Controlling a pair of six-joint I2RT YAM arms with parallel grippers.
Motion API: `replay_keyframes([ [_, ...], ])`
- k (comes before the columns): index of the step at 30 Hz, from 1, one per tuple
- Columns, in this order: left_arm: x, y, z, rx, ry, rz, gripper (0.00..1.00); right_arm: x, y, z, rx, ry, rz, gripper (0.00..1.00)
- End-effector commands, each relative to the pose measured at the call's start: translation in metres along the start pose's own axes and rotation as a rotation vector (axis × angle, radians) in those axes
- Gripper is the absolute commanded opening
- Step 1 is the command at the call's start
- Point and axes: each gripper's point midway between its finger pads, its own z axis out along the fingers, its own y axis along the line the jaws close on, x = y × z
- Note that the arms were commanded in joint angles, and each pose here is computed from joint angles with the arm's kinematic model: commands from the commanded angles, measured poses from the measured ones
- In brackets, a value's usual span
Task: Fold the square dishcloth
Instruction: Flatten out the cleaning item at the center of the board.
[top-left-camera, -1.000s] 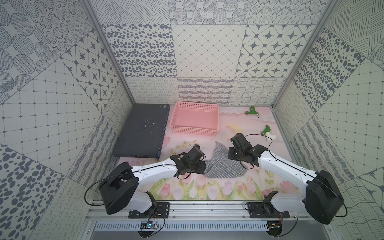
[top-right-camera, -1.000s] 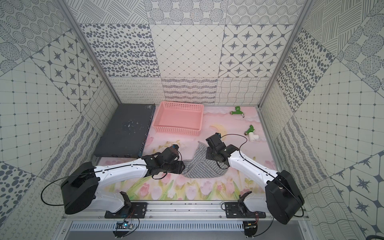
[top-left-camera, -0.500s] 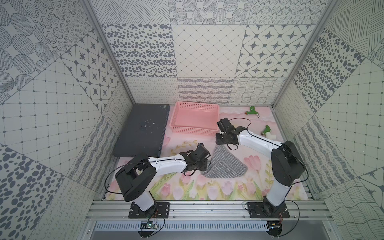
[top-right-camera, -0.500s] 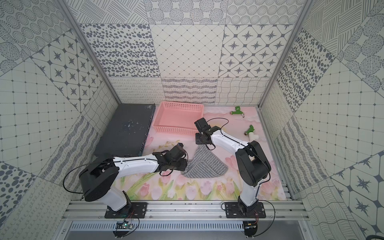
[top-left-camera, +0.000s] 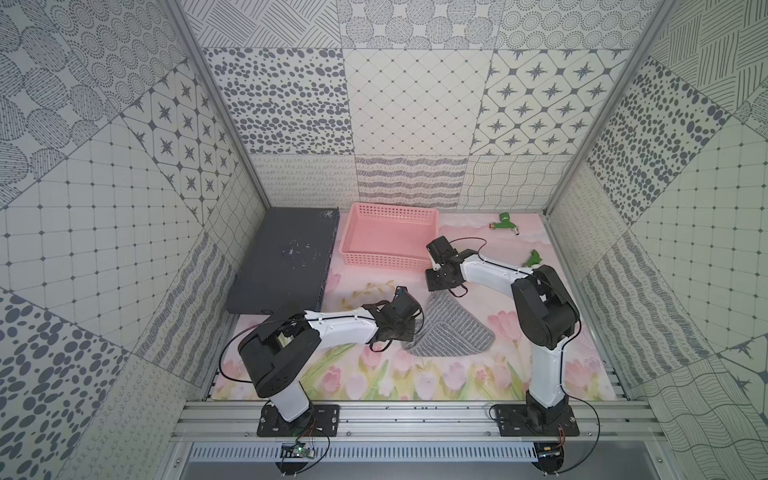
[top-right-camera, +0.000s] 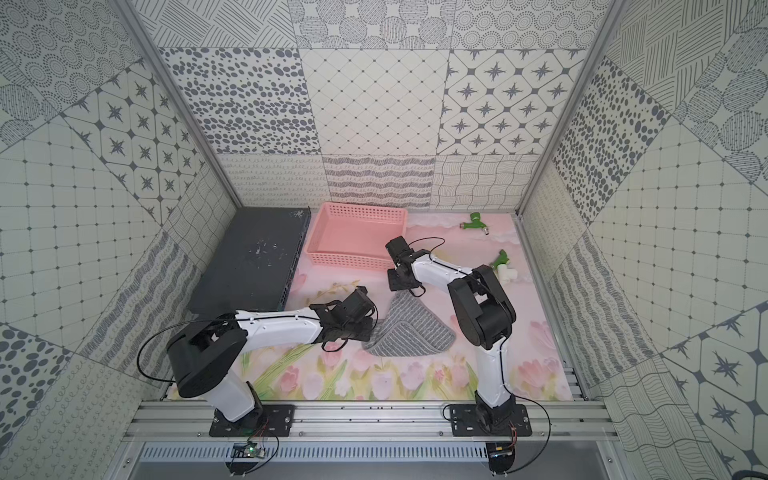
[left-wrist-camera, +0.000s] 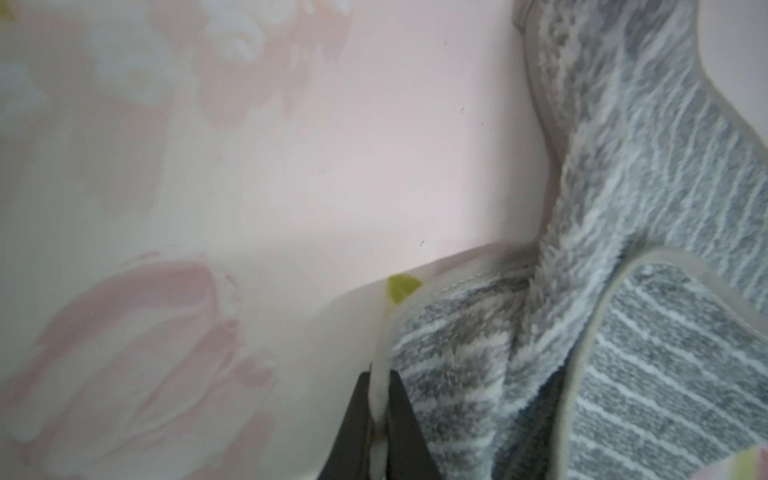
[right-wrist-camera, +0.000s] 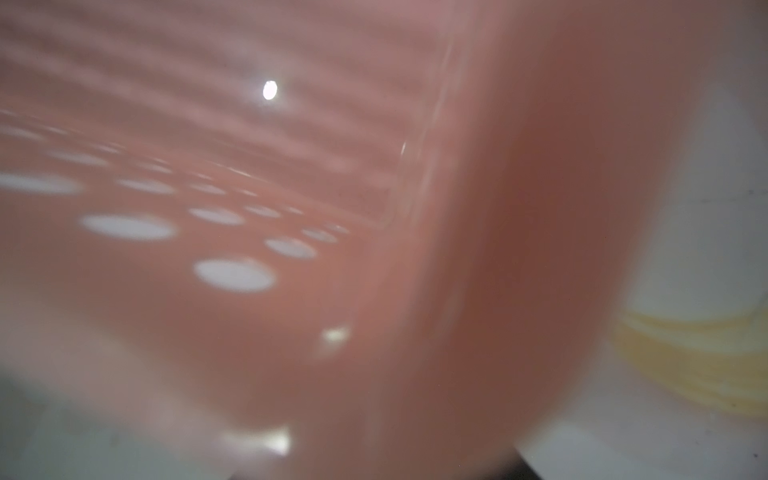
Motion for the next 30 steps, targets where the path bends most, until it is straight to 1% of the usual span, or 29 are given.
replay_keyframes([
  [1,-0.003,0.01,-0.003,-0.048,-0.018,-0.006,0.02,-0.003,0.001,0.003,-0.002,-0.005,-0.011,0.49],
  [2,-0.004,0.012,-0.005,-0.057,-0.022,-0.009,0.0,0.0,0.0,0.005,0.007,0.0,-0.009,0.49],
  [4,-0.006,0.015,-0.007,-0.072,-0.034,-0.013,0.0,0.004,-0.004,0.007,0.022,0.007,-0.004,0.44],
  [8,-0.01,0.022,-0.015,-0.093,-0.066,-0.031,0.0,0.005,-0.012,0.004,0.059,-0.003,0.008,0.29],
  [9,-0.012,0.023,-0.019,-0.094,-0.083,-0.037,0.0,0.004,-0.015,-0.001,0.068,-0.016,0.016,0.26],
  [12,-0.017,0.024,-0.029,-0.086,-0.123,-0.044,0.0,-0.002,-0.019,-0.017,0.082,-0.057,0.029,0.19],
  [16,-0.029,0.024,-0.044,-0.075,-0.191,-0.022,0.0,-0.013,-0.025,-0.041,0.1,-0.122,0.046,0.09],
  [21,-0.051,0.02,-0.068,-0.056,-0.294,0.009,0.0,-0.021,-0.033,-0.075,0.121,-0.212,0.079,0.05],
  [26,-0.071,0.014,-0.096,-0.019,-0.401,0.025,0.0,-0.026,-0.045,-0.113,0.132,-0.325,0.122,0.04],
  [30,-0.086,0.009,-0.125,0.023,-0.495,0.042,0.0,-0.028,-0.052,-0.146,0.126,-0.422,0.147,0.03],
])
